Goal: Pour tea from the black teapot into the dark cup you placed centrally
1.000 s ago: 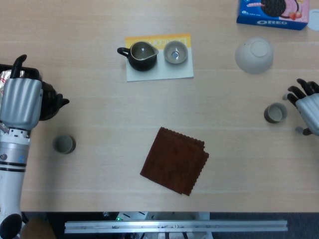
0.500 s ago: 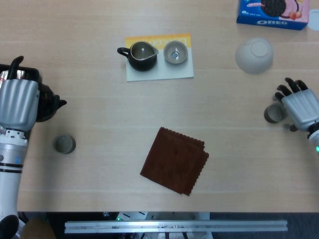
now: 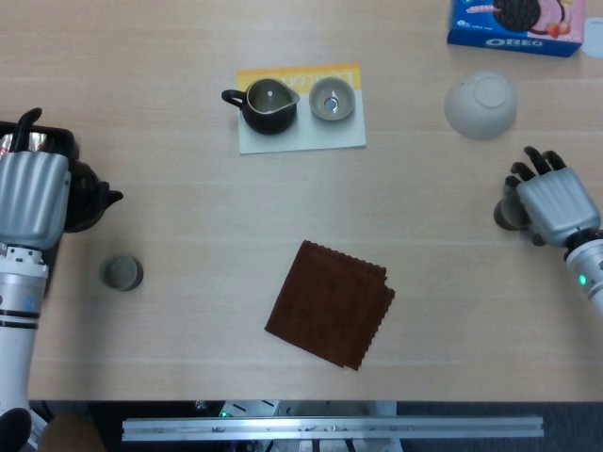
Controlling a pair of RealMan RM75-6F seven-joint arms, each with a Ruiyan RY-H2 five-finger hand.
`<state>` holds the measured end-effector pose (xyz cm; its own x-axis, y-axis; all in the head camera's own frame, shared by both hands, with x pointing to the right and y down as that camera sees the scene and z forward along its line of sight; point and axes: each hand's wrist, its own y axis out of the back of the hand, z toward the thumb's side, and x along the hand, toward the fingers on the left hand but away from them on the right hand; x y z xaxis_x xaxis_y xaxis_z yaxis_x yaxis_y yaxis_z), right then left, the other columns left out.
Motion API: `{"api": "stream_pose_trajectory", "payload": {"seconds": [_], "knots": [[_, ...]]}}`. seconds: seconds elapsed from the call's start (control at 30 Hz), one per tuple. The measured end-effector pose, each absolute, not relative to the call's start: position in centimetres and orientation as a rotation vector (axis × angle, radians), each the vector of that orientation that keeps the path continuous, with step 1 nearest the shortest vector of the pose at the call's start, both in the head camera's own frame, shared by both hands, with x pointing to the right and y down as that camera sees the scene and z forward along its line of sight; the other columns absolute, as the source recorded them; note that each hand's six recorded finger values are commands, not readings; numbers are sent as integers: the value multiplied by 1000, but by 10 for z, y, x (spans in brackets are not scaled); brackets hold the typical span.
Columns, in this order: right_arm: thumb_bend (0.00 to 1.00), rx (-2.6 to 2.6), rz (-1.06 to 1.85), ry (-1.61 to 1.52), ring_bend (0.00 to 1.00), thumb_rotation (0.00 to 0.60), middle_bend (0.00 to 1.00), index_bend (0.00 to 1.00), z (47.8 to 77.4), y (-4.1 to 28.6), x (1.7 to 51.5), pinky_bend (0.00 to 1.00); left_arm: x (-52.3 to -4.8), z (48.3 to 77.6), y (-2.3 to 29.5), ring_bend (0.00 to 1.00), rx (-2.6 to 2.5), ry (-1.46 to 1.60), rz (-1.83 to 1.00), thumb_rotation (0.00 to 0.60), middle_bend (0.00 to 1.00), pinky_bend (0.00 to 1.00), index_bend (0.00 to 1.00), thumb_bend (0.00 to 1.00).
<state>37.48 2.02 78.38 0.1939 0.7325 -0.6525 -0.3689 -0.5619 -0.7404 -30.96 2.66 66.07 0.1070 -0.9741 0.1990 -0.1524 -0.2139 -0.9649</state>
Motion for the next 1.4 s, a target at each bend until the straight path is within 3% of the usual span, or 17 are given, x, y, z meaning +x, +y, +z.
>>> {"api": "stream_pose_trajectory", "payload": {"seconds": [0.27, 0.6, 1.0, 1.4], "knots": [[318, -1641, 1434, -402, 65, 600, 244, 501, 764, 14, 338, 135, -310, 657, 25, 865, -1526, 1151, -1204, 596, 1000, 130, 1000, 304], [312, -1755, 1263, -384, 65, 600, 244, 501, 740, -3, 239, 135, -306, 647, 26, 865, -1531, 1142, -1186, 598, 1000, 130, 1000, 305], [310, -1781, 1189, -270, 65, 600, 244, 501, 747, 7, 127, 135, -307, 637, 29, 865, -1522, 1134, -1190, 599, 1000, 130, 1000, 304], [310, -1669, 1197, -202, 65, 600, 244, 501, 757, 8, 76, 136, -308, 635, 31, 866, -1524, 1127, -1194, 598, 1000, 130, 1000, 305]]}}
